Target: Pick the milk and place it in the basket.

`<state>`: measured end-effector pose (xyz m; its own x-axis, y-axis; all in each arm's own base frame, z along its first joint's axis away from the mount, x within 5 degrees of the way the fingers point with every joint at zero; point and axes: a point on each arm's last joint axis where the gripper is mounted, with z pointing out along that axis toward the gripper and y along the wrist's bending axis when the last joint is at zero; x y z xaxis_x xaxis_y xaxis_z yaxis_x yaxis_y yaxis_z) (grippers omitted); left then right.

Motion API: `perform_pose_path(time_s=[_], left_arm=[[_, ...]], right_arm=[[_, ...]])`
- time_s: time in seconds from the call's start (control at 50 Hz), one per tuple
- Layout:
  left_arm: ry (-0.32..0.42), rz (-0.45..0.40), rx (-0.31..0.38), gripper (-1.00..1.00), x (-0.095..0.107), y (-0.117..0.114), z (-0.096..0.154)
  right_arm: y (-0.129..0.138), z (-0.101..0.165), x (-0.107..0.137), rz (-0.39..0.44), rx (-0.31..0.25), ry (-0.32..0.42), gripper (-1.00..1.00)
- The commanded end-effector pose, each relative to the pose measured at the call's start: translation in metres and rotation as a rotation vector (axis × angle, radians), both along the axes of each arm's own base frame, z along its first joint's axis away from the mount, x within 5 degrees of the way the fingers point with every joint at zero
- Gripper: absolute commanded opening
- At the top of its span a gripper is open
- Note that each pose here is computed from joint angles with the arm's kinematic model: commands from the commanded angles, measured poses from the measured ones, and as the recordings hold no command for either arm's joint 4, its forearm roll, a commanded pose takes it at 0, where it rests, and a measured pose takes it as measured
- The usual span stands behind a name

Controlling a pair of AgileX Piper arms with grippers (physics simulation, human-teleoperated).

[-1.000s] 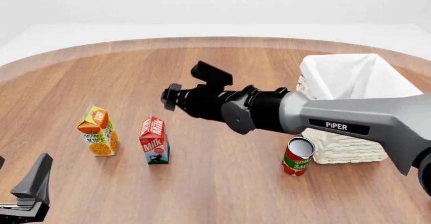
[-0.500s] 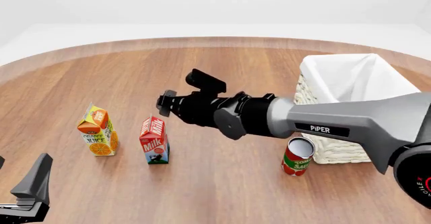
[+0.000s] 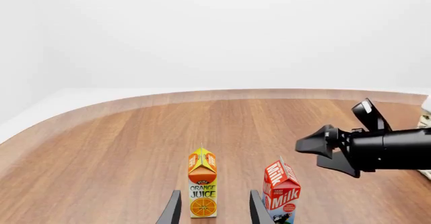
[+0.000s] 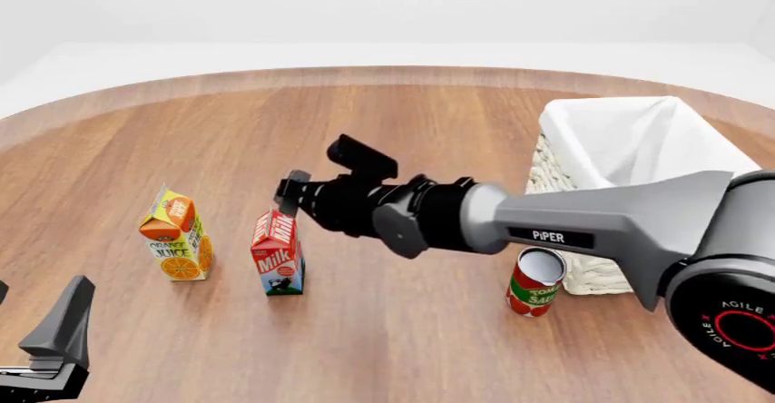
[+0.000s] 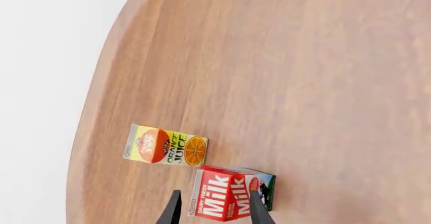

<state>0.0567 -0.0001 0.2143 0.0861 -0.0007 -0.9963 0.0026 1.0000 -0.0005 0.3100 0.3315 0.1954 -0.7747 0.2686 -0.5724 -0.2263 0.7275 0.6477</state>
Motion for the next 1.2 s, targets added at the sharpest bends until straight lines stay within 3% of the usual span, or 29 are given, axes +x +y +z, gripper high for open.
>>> perform_pose_path(time_s=[0.02, 1.2], left_arm=[[0.000, 0.000, 0.000, 1.00, 0.000, 0.000, 0.000], [0.000, 0.000, 0.000, 1.00, 0.000, 0.000, 0.000]], right_arm=[[0.007, -0.007, -0.001, 0.007, -0.003, 0.014, 1.00], [0.040, -0.053, -0.018, 0.049, -0.005, 0.085, 1.00]])
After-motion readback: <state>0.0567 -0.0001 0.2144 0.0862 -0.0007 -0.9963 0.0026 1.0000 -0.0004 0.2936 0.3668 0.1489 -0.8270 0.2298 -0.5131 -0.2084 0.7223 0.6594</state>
